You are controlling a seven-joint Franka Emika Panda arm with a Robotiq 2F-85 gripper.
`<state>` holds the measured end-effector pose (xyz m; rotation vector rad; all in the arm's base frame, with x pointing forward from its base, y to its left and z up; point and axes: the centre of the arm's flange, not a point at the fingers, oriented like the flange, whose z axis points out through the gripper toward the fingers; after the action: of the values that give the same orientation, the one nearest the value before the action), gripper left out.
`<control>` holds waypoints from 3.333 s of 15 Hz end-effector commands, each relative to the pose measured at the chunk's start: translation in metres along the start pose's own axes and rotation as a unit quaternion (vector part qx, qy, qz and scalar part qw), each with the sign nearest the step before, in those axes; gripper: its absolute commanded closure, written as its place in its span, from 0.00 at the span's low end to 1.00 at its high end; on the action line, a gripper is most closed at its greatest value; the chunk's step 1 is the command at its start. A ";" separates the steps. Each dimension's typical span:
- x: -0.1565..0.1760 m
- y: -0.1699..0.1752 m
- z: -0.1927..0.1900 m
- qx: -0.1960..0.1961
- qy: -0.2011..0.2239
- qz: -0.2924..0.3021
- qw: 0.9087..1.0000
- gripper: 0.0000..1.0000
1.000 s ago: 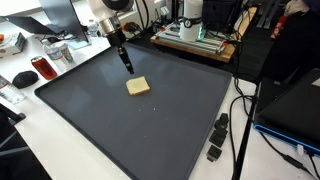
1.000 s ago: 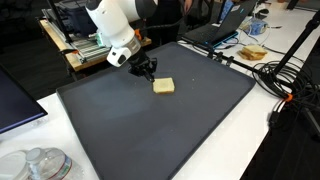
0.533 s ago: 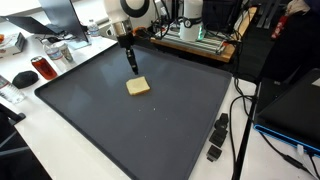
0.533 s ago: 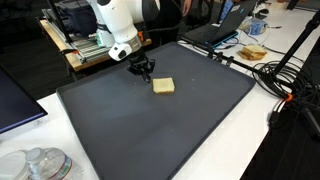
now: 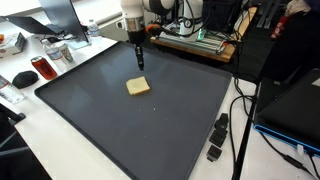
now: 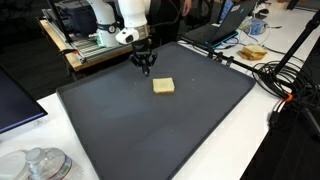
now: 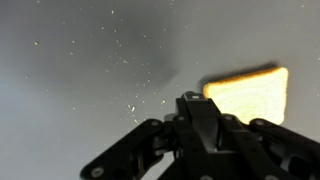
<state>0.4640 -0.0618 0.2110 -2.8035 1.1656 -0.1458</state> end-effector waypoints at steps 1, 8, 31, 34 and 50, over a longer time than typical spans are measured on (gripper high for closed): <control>-0.018 -0.023 -0.041 -0.033 0.026 -0.004 0.999 0.94; -0.034 -0.083 -0.072 -0.088 0.018 -0.081 0.993 0.94; 0.023 -0.264 -0.047 -0.224 -0.005 0.026 0.974 0.95; 0.044 -0.253 -0.048 -0.212 -0.023 0.014 0.977 0.95; 0.070 -0.140 0.018 -0.078 -0.081 -0.021 0.993 0.95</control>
<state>0.6354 -0.0074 0.2254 -2.9408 1.1513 0.1759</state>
